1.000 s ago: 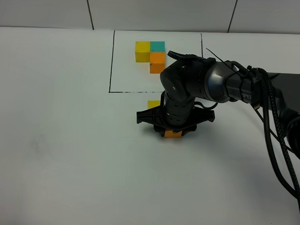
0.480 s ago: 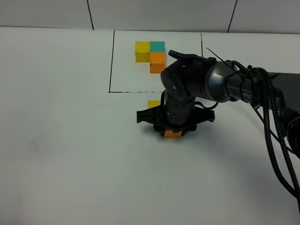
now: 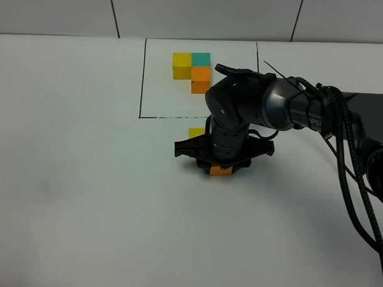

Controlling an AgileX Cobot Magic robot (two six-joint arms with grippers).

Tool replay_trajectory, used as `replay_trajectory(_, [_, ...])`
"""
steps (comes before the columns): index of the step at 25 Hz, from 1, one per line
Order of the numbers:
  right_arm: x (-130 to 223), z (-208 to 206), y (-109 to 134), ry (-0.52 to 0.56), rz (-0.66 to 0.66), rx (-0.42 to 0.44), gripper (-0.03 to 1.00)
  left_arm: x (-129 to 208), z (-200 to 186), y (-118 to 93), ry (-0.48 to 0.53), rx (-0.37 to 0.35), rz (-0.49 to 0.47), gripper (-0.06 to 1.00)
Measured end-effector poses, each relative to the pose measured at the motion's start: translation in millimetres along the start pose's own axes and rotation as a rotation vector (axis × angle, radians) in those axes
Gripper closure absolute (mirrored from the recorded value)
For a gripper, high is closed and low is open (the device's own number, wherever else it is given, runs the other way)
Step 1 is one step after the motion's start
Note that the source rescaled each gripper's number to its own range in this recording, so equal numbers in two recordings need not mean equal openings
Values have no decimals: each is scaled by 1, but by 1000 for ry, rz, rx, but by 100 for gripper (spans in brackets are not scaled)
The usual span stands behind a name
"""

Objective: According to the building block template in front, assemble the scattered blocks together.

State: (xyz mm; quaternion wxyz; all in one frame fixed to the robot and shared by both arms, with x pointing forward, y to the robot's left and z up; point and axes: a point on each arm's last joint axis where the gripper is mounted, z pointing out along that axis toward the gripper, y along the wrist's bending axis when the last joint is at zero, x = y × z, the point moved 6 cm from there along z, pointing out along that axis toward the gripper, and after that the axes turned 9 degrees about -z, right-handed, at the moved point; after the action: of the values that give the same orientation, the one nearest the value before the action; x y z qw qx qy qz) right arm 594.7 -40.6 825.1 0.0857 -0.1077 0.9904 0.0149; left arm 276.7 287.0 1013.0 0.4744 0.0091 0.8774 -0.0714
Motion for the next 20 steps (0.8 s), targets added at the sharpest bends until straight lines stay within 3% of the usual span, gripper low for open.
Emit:
replay_trajectory(6, [0, -1, 0, -1, -13, -3, 93, 0, 0, 0, 0, 0, 0, 19])
replay_trajectory(10, [-1, -2, 2, -7, -28, -17, 78, 0, 0, 0, 0, 0, 0, 19])
replay_trajectory(12, [-3, -3, 3, -16, -43, -28, 67, 0, 0, 0, 0, 0, 0, 19])
replay_trajectory(18, [-7, -9, 4, -46, -99, -41, 10, 0, 0, 0, 0, 0, 0, 19])
replay_trajectory(20, [-6, -17, 3, -45, -112, -38, 2, 0, 0, 0, 0, 0, 0, 19])
